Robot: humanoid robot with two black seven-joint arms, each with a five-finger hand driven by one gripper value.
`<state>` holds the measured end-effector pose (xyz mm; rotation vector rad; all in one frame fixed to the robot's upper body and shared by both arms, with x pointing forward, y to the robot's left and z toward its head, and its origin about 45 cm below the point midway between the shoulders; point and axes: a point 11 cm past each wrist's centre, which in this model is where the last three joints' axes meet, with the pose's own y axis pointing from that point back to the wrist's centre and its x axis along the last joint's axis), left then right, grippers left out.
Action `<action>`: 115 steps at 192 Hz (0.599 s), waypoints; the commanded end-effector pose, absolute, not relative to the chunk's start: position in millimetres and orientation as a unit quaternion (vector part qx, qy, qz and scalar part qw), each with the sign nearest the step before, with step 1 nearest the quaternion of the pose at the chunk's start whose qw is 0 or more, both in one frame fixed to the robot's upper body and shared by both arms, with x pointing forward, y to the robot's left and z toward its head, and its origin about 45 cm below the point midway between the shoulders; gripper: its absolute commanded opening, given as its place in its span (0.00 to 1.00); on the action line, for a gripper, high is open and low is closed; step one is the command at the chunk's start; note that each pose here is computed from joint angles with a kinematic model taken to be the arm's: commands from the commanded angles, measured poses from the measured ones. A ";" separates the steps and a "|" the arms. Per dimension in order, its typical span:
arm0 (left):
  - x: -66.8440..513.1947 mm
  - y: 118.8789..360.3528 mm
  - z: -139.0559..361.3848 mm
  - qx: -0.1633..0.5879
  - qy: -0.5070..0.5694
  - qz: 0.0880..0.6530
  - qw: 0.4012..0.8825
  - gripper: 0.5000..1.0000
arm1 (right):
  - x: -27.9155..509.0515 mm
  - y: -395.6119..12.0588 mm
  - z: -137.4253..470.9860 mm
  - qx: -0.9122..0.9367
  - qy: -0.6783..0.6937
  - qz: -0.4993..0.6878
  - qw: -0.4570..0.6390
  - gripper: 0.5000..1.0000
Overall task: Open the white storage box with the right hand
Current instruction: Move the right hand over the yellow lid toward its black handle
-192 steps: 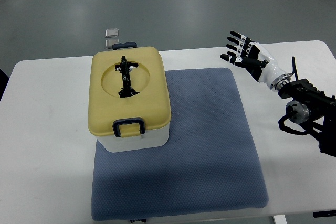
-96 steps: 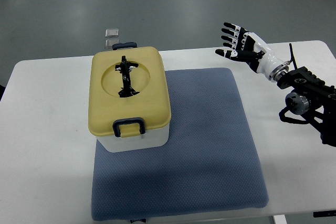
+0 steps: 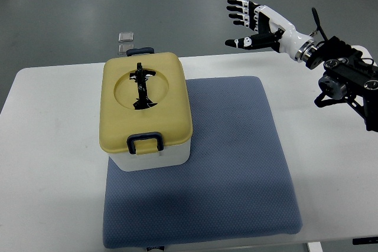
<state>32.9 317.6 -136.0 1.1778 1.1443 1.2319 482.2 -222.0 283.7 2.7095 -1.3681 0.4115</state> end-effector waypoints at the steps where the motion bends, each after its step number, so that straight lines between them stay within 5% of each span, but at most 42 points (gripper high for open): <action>1: 32.9 317.6 -136.0 0.491 0.476 0.513 0.518 1.00 | 484.4 -204.3 309.3 0.899 -0.396 0.178 0.052 0.84; 115: 32.9 317.1 -136.0 0.490 0.477 0.513 0.518 1.00 | 468.2 -127.6 379.0 0.878 -0.176 0.412 0.170 0.84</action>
